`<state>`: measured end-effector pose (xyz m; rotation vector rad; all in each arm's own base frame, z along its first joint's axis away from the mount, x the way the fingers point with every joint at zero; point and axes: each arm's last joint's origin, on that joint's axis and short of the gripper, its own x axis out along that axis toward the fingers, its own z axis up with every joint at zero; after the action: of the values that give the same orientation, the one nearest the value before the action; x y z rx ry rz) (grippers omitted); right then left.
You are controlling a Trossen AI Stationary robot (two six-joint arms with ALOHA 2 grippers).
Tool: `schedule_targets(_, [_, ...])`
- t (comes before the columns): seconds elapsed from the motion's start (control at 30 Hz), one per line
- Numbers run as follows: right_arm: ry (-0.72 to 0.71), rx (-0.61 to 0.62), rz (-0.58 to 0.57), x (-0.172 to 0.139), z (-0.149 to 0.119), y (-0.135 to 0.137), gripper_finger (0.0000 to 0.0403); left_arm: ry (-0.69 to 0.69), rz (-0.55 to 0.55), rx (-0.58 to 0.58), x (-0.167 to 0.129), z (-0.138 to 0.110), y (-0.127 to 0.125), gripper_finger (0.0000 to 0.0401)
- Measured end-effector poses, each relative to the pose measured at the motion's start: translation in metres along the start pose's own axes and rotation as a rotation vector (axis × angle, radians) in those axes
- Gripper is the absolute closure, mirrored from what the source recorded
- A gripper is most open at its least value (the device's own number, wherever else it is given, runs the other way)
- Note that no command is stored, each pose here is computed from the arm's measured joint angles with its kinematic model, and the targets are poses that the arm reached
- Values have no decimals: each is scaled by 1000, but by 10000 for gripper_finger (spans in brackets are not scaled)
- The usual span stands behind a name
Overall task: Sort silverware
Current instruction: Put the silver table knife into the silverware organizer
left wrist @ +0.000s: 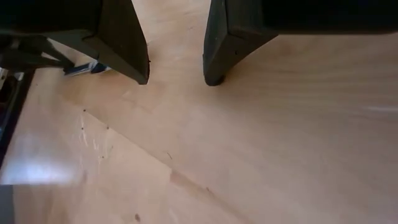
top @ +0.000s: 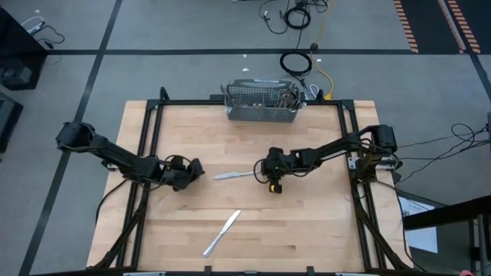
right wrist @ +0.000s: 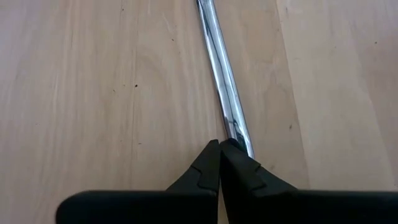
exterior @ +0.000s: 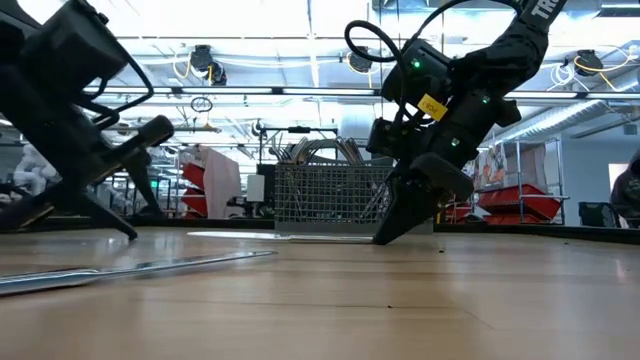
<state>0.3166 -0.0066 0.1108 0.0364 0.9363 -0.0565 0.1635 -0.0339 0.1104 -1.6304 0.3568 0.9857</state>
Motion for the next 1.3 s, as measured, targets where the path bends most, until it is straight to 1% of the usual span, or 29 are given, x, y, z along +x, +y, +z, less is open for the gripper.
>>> schedule_targets(0.3, [-4, 10, -3, 0, 0, 0, 403, 84, -72, -48, 18, -14, -6, 243])
schedule_targets(0.43, [-10, 26, -2, 0, 1, 0, 403, 110, -79, -53, 22, -18, -7, 243])
schedule_targets(0.6, [-40, 13, 6, -1, 4, 5, 403, 115, -73, -37, 22, -17, -6, 243])
schedule_targets(0.73, [-69, -16, 24, -7, 13, 10, 403, 117, -69, -28, 22, -17, -6, 243])
schedule_targets(0.9, [-130, -54, 26, -15, 34, 13, 403, 113, -64, -18, 22, -17, -5, 243])
schedule_targets(1.07, [-126, -56, 23, -16, 37, 12, 403, 105, -60, -13, 22, -16, -4, 243])
schedule_targets(1.13, [-122, -64, 41, -16, 37, 15, 403, 102, -58, -12, 22, -16, -4, 243])
schedule_targets(1.3, [-110, -147, 124, -14, 34, 26, 403, 98, -59, -12, 22, -16, -4, 243])
